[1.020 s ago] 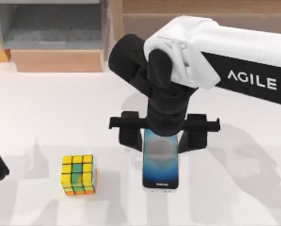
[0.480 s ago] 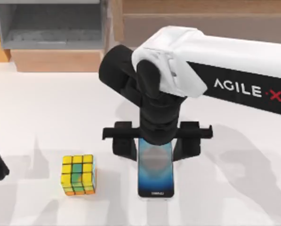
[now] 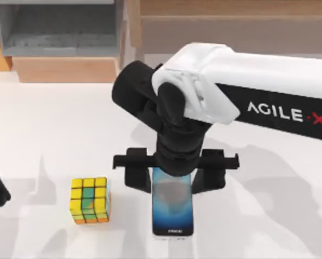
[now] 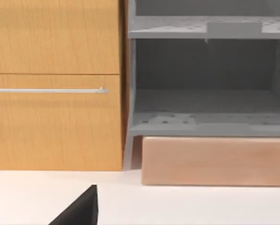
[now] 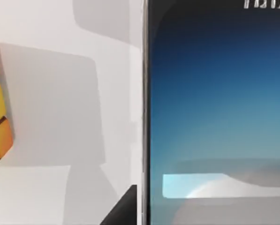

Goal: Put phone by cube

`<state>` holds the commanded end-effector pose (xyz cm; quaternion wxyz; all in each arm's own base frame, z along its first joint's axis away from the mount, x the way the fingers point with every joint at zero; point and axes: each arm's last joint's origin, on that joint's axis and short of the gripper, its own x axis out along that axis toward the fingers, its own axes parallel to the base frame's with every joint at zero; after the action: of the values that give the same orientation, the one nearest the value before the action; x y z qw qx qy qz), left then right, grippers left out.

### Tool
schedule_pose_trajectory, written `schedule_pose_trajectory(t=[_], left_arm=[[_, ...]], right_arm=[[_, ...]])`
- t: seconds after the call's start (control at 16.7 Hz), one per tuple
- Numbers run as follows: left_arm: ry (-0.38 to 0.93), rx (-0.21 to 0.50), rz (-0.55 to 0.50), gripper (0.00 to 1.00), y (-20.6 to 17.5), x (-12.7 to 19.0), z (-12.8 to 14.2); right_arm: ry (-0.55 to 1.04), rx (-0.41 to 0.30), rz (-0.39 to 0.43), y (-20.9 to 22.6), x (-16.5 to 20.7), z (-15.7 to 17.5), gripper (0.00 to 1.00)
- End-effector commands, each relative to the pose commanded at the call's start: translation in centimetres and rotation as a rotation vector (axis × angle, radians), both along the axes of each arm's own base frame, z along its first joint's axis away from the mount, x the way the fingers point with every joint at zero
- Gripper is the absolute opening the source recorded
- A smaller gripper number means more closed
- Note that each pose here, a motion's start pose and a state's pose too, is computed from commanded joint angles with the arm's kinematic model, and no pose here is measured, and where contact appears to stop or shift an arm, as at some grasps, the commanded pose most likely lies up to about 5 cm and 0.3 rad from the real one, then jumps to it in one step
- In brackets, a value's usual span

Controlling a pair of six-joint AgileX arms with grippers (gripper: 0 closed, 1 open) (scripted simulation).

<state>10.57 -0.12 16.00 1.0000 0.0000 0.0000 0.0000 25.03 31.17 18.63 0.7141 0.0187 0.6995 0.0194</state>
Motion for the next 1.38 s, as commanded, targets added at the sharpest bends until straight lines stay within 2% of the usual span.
schedule_pose_trajectory(t=[0.3,0.48,0.72,1.14,1.38], left_arm=[[0.0,0.0,0.0,1.0,0.0,0.0,0.0],[0.0,0.0,0.0,1.0,0.0,0.0,0.0],[0.0,0.0,0.0,1.0,0.0,0.0,0.0],[0.0,0.0,0.0,1.0,0.0,0.0,0.0],[0.0,0.0,0.0,1.0,0.0,0.0,0.0]], right_arm=[[-0.015,0.064,0.023,0.1,-0.8,0.2,0.0],[-0.023,0.077,0.024,0.2,-0.9,-0.1,0.0],[-0.032,0.049,0.01,0.5,-0.1,-1.3,0.0],[-0.008,-0.056,-0.016,-0.2,1.1,-4.9,0.0],[-0.008,-0.056,-0.016,-0.2,1.1,-4.9,0.0]])
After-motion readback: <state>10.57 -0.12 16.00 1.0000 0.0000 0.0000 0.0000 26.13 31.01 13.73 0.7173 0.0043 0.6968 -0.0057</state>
